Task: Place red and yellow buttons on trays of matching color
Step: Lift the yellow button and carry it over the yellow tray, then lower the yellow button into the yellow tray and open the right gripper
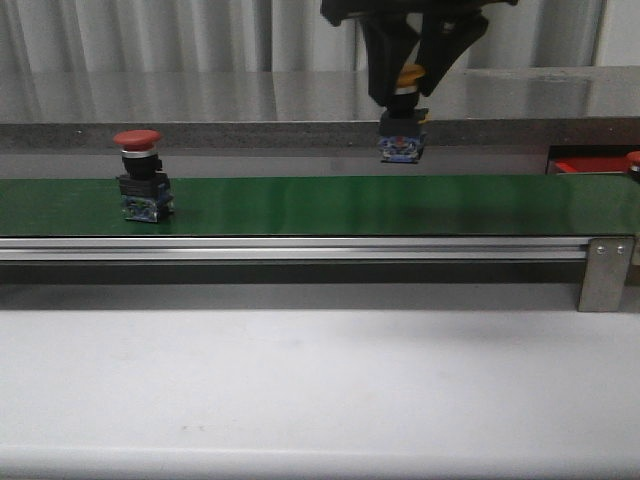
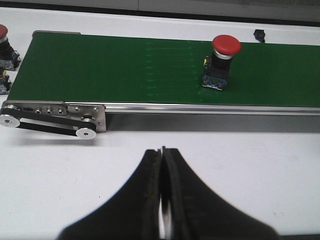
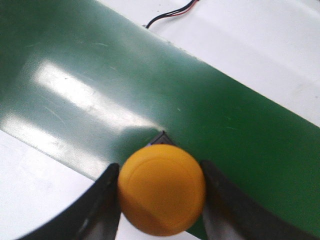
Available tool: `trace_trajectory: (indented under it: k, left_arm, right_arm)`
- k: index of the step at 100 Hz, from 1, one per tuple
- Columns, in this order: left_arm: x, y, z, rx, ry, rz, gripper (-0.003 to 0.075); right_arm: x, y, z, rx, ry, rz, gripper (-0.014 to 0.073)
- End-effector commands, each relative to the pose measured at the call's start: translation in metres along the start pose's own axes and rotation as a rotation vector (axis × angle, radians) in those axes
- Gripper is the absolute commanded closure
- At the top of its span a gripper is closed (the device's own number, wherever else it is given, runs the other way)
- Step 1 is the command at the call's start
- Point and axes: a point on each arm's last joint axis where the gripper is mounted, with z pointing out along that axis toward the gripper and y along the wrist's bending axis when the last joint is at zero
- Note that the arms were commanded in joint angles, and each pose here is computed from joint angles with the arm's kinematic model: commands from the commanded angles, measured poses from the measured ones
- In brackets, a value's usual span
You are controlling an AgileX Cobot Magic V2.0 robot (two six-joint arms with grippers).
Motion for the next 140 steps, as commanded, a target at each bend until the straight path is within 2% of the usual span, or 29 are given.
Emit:
trace_trajectory:
  k: [1,48,88,108,140]
  left_arm:
    - [-0.013,-0.002,-0.005,0.013,-0.094,-0.012,0.0741]
    - [-0.013,-0.002,-0.005,0.013,-0.094,-0.012,0.0741]
    - [-0.013,-0.002,-0.005,0.013,-0.094,-0.012,0.0741]
    - [-0.013,-0.002,-0.005,0.013,-0.094,-0.012,0.0741]
    - [-0.013,-0.002,-0.005,0.013,-0.094,-0.012,0.0741]
  right_arm:
    - [-0.004,-0.011,-0.043,0.026,-0.116,0.021,0.0462]
    - [0.059,-0.071,-0.081,0.127,-0.097,0.176,0.0462]
    - [0.124,-0.136,-0.106,0.277,-0.074,0.410,0.0462]
    - [0.152,-0.161,-0.104,0.337,-0.045,0.547,0.0462]
    - [0.183,-0.183,-0.084,0.370,-0.069,0.664,0.0462]
